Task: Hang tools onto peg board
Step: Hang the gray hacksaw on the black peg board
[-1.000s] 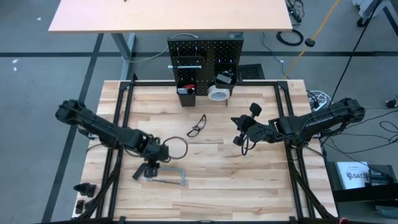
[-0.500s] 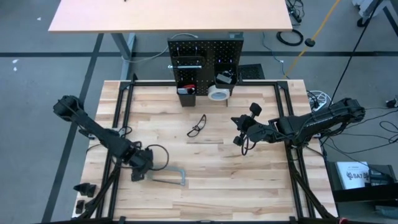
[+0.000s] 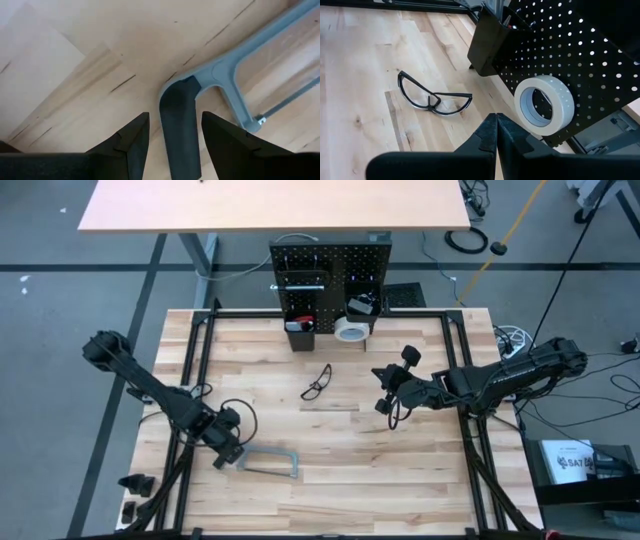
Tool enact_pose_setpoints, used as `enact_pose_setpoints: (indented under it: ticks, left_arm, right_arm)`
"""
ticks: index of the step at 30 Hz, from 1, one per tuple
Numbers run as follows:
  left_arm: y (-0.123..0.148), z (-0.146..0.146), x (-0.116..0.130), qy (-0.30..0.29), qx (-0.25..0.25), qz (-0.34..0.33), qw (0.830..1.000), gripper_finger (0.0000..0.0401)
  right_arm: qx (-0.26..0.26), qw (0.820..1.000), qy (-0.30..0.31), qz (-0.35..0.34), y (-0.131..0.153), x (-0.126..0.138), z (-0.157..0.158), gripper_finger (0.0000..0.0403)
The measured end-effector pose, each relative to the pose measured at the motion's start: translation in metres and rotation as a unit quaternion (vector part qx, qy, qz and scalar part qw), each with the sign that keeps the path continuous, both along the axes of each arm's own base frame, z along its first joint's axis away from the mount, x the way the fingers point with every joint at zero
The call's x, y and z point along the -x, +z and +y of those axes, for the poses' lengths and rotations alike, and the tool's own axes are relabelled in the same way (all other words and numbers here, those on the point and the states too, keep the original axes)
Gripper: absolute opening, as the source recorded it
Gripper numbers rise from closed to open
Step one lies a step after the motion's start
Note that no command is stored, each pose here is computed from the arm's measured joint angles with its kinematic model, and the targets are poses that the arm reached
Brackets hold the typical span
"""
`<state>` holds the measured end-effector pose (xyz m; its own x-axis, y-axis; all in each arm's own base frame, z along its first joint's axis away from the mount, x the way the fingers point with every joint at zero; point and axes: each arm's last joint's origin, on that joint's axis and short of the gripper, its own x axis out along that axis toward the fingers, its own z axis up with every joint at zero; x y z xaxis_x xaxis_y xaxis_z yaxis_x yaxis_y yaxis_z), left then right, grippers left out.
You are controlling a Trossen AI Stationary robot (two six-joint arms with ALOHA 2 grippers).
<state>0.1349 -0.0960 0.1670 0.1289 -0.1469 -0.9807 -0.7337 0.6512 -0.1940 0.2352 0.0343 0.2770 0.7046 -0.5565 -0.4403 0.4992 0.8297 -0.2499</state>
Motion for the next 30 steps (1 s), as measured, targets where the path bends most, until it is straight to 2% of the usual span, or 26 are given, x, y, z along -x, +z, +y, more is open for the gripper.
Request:
enact_pose_setpoints:
  ticks: [6,12,20,23,30]
  left_arm:
    - [-0.005,-0.001,-0.002,-0.001,-0.01,0.012,1.0,0.0185]
    - [-0.014,-0.005,-0.007,-0.027,-0.026,0.029,0.999,0.0185]
    - [-0.024,-0.011,-0.014,-0.042,-0.006,0.025,0.999,0.0185]
    - [-0.024,-0.012,-0.013,-0.069,-0.004,0.033,0.997,0.0185]
    - [-0.024,-0.01,-0.012,-0.042,-0.013,0.043,0.998,0.0185]
  right_arm:
    - [-0.001,1.0,0.001,0.0,0.0,0.0,0.0,0.0]
    - [-0.007,1.0,0.009,0.002,0.0,0.0,0.001,0.0]
    - [-0.006,1.0,0.008,0.002,0.0,0.0,0.0,0.0]
    - [-0.006,1.0,0.007,0.002,0.0,0.0,0.0,0.0]
    - [-0.007,1.0,0.007,0.002,0.0,0.0,0.0,0.0]
